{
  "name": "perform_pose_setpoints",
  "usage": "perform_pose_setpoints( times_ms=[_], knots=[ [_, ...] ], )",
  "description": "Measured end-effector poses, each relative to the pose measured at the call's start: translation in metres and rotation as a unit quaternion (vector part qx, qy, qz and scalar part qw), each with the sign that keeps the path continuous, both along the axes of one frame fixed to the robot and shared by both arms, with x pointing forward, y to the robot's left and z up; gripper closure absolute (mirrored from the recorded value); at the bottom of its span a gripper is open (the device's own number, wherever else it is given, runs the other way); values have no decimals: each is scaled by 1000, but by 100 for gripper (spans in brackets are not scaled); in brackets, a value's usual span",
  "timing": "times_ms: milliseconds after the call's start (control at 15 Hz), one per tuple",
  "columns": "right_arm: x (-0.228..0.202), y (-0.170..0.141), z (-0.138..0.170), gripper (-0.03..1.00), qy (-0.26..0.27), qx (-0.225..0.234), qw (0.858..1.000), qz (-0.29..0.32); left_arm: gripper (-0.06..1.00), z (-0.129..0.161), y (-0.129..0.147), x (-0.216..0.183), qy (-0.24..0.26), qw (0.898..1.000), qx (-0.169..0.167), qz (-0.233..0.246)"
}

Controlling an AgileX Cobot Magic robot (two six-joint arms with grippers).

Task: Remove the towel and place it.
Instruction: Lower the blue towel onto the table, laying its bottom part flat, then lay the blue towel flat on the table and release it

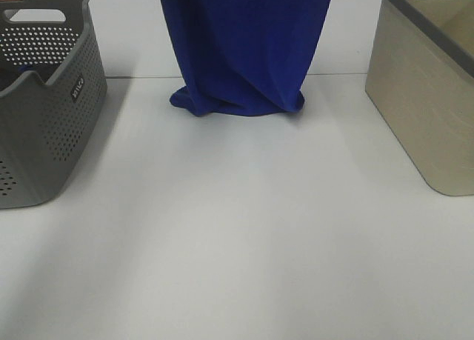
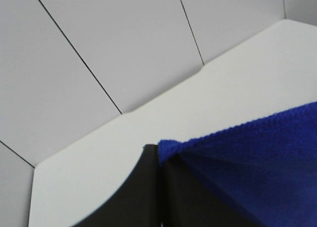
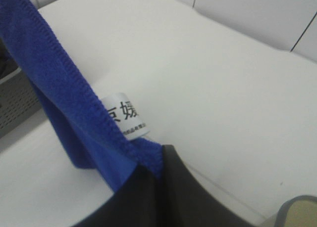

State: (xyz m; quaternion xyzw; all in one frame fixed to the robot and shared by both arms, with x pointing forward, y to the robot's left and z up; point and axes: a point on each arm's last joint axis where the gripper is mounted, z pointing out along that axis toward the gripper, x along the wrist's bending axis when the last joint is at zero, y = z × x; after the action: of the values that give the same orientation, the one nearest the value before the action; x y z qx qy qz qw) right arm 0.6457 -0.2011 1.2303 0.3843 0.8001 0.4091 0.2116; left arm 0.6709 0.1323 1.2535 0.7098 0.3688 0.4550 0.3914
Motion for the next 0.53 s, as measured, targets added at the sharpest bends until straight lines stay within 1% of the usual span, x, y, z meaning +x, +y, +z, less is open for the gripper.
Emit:
perform_pose_setpoints(
  times_ms=[133,200,267,400,533],
  knots=[
    [-14,-1,1,95,41,-12,999,15,94,0,-2,-19,67,998,14,-1],
    [-18,-1,4,95,47,-8,999,12,94,1,-3,-28,93,996,20,-2],
    [-20,-1,6,95,47,-5,999,10,94,3,-3,-32,98,995,19,-5],
    [-26,-3,14,95,48,7,999,-3,94,10,-5,-40,103,995,-3,-12],
    [-36,-5,23,95,49,21,998,-17,94,11,-9,-48,123,991,-31,-29]
  ],
)
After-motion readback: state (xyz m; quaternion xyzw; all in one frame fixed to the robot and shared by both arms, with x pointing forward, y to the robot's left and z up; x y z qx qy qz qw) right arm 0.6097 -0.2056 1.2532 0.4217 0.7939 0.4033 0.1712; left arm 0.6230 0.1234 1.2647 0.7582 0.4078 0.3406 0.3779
